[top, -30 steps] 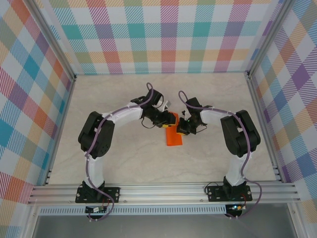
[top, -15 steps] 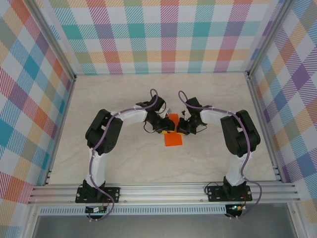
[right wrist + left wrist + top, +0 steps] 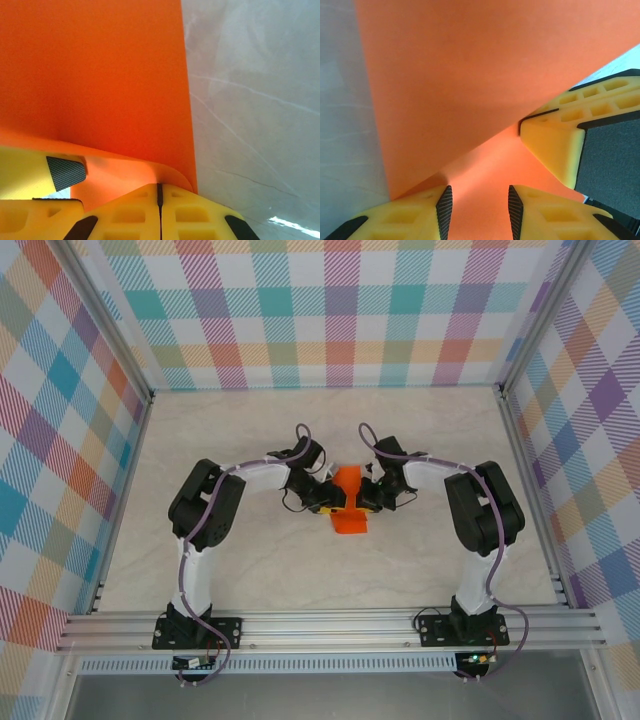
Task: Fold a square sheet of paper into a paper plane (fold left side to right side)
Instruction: First fold the square sheet of paper in half at the center of the table.
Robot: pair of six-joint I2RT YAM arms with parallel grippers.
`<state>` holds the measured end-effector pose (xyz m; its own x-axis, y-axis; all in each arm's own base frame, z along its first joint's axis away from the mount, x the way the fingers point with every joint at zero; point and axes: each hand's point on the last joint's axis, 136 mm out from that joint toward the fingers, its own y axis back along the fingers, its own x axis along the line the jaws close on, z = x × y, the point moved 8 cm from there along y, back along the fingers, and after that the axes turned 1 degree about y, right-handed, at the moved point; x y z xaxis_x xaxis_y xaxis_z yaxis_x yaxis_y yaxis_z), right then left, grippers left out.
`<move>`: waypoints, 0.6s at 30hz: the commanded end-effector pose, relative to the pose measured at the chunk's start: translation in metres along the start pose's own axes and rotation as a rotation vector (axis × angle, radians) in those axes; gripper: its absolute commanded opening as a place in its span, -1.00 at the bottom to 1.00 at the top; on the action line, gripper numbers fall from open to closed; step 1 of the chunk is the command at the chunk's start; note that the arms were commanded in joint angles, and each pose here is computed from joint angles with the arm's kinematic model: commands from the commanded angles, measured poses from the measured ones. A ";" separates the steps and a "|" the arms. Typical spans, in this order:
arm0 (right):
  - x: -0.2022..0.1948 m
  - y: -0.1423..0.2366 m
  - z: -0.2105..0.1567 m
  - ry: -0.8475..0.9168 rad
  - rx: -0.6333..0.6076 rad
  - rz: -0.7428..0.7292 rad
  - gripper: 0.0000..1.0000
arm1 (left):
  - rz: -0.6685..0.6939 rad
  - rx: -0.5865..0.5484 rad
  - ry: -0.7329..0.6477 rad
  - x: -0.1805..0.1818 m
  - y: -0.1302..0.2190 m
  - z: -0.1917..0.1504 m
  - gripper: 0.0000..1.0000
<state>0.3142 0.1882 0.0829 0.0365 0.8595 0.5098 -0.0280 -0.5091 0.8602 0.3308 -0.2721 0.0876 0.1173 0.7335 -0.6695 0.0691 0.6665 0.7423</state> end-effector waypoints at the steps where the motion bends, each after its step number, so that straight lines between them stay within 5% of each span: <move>1: -0.023 -0.018 -0.016 -0.043 0.094 -0.116 -0.89 | 0.113 -0.002 0.066 0.029 0.018 -0.007 -0.23; 18: -0.022 -0.018 -0.015 -0.041 0.094 -0.111 -0.89 | -0.085 -0.060 -0.037 -0.025 0.032 0.014 -0.39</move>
<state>0.3144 0.1888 0.0830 0.0339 0.8586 0.5115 -0.0257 -0.5109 0.8593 0.3373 -0.2543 0.1091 0.0993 0.7299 -0.6763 0.0274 0.6774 0.7351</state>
